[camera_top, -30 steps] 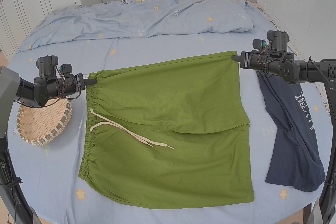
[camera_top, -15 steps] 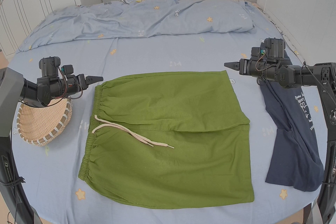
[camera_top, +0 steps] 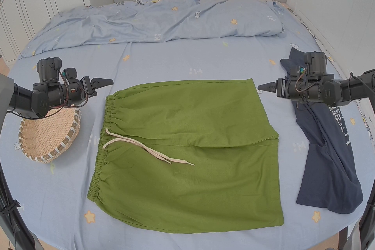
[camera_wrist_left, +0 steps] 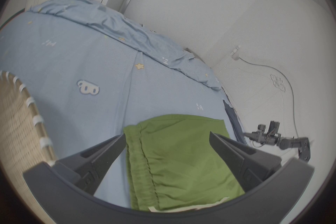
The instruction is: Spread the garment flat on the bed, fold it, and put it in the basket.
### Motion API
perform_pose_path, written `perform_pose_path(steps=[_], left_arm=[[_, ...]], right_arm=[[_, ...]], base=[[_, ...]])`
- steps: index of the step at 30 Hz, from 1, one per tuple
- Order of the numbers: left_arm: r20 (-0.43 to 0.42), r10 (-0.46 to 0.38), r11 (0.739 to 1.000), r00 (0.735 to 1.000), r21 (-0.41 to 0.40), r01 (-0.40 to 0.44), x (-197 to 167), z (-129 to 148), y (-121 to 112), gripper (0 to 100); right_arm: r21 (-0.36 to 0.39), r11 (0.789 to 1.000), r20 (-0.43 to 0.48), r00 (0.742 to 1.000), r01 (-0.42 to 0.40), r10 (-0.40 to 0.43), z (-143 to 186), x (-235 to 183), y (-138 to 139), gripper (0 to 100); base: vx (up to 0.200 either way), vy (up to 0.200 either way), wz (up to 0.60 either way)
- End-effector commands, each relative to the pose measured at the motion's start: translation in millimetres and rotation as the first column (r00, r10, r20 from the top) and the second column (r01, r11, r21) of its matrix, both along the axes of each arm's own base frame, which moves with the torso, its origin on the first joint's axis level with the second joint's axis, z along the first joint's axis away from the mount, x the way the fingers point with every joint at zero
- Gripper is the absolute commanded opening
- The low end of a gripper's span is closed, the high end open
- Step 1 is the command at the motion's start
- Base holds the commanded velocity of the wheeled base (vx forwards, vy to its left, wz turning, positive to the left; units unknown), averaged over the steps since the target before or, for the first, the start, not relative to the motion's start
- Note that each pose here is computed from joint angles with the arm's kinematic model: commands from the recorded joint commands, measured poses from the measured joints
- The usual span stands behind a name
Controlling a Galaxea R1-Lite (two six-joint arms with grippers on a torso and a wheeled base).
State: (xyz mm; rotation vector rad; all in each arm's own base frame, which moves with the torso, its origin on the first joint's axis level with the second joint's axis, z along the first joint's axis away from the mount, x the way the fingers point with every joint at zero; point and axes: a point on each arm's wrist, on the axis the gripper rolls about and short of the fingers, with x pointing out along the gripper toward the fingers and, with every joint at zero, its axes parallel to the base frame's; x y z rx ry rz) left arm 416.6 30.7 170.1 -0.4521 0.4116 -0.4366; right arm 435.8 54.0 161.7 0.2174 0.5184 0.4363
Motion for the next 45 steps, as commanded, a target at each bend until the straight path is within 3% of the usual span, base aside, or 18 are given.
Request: perform_pose_path(steps=[1,7,11,17,22,28,36,45], left_arm=[[-0.130,0.015,0.993,0.991,-0.113,-0.030,-87,11,-11,100],[-0.317,-0.021,0.987,0.948,-0.157,-0.031,-161,-32,-15,100],[-0.369,-0.076,0.980,0.926,-0.201,0.000,-205,-47,-18,100],[-0.453,-0.094,0.977,0.886,-0.212,-0.005,-245,-71,-24,100],[-0.490,-0.083,0.976,0.868,-0.217,-0.029,-252,-82,-19,100],[-0.498,-0.097,0.986,0.862,-0.166,0.015,-257,-100,-8,100],[-0.578,-0.133,0.989,0.805,-0.136,0.065,-240,-137,4,100],[-0.550,-0.133,0.989,0.824,-0.134,0.070,-223,-146,8,100]], right_arm=[[0.052,0.999,-0.096,0.995,0.008,-0.003,10,-113,-6,100],[0.100,0.995,-0.131,0.991,0.004,0.009,-8,-171,-6,100],[0.107,0.994,-0.155,0.988,-0.001,0.017,-16,-194,-6,100],[0.143,0.989,-0.183,0.982,-0.031,0.057,-18,-220,2,100],[0.144,0.989,-0.183,0.981,-0.032,0.058,-18,-224,2,100],[0.147,0.988,-0.175,0.983,-0.037,0.063,-16,-227,2,100],[0.146,0.989,-0.177,0.982,-0.035,0.061,-17,-228,2,100],[0.145,0.989,-0.177,0.982,-0.036,0.062,-17,-227,2,100]], base=[[0.000,0.000,0.00],[0.000,0.000,0.00],[0.000,0.000,0.00],[0.000,0.000,0.00],[0.000,0.000,0.00],[0.000,0.000,0.00],[0.000,0.000,0.00],[0.000,0.000,0.00]])
